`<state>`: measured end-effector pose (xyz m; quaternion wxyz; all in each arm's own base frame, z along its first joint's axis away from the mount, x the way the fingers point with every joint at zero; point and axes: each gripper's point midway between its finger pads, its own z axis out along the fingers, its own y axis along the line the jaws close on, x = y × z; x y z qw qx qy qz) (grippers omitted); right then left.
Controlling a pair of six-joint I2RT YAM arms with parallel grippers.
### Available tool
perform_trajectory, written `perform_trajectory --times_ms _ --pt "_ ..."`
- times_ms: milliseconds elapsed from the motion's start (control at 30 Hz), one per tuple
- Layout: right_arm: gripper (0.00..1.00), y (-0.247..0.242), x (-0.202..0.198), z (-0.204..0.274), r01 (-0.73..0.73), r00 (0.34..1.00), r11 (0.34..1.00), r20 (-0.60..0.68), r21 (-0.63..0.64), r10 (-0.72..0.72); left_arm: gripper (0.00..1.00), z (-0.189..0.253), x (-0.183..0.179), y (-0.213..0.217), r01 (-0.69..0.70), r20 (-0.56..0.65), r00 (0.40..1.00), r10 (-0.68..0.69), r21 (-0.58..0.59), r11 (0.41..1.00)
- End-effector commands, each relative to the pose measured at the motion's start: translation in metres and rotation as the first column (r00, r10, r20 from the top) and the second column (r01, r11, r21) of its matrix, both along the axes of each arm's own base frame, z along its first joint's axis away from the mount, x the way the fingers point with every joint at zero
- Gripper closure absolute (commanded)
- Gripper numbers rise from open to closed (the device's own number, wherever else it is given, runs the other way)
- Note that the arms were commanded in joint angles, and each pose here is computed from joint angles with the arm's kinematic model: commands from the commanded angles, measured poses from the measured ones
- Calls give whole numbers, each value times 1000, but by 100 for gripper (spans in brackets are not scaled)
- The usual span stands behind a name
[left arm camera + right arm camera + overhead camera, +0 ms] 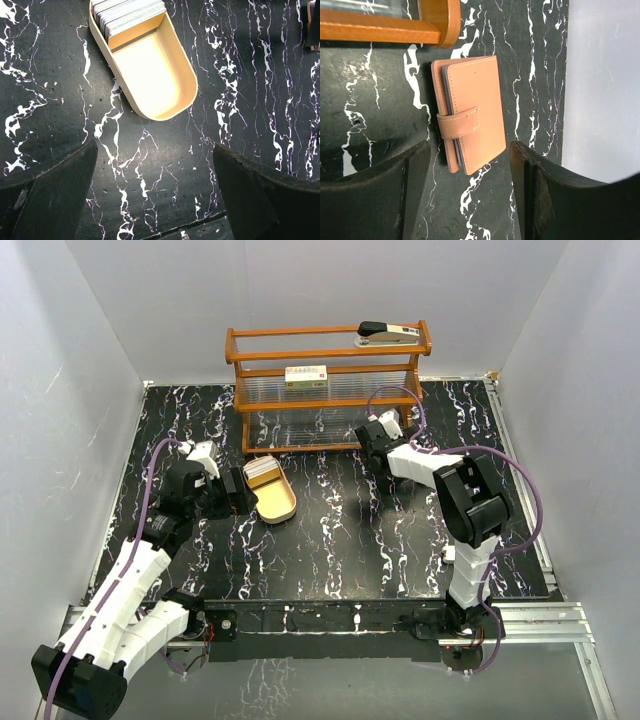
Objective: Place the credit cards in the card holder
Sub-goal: Pick up the card holder from the center of the board.
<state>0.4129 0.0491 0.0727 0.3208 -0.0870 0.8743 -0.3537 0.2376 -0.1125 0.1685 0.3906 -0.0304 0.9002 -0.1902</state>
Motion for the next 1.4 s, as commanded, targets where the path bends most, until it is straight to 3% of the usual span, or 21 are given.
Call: perform_trajectory --times_ms 0,233,533,767,1067,1367 --pt "39 -6 2 -10 9 1000 1000 -7 -15 -9 1 13 2 6 -23 40 999 23 11 1000" --pt "45 -17 -9 -41 38 996 999 -83 -31 -40 1 19 3 9 -39 68 997 38 13 999" --pt "68 -29 -14 -47 57 990 992 -124 -115 -71 1 19 1 11 -48 71 996 47 11 999" --pt "100 -21 -7 -47 40 991 996 -128 -74 -50 1 18 2 -6 43 79 996 -41 -31 999" --pt "100 3 -19 -24 42 992 997 -121 70 -33 2 8 6 -12 43 32 999 -41 -54 998" --pt "100 84 -53 20 -100 990 940 -57 326 126 8 11 -13 -39 218 47 976 -214 -147 965"
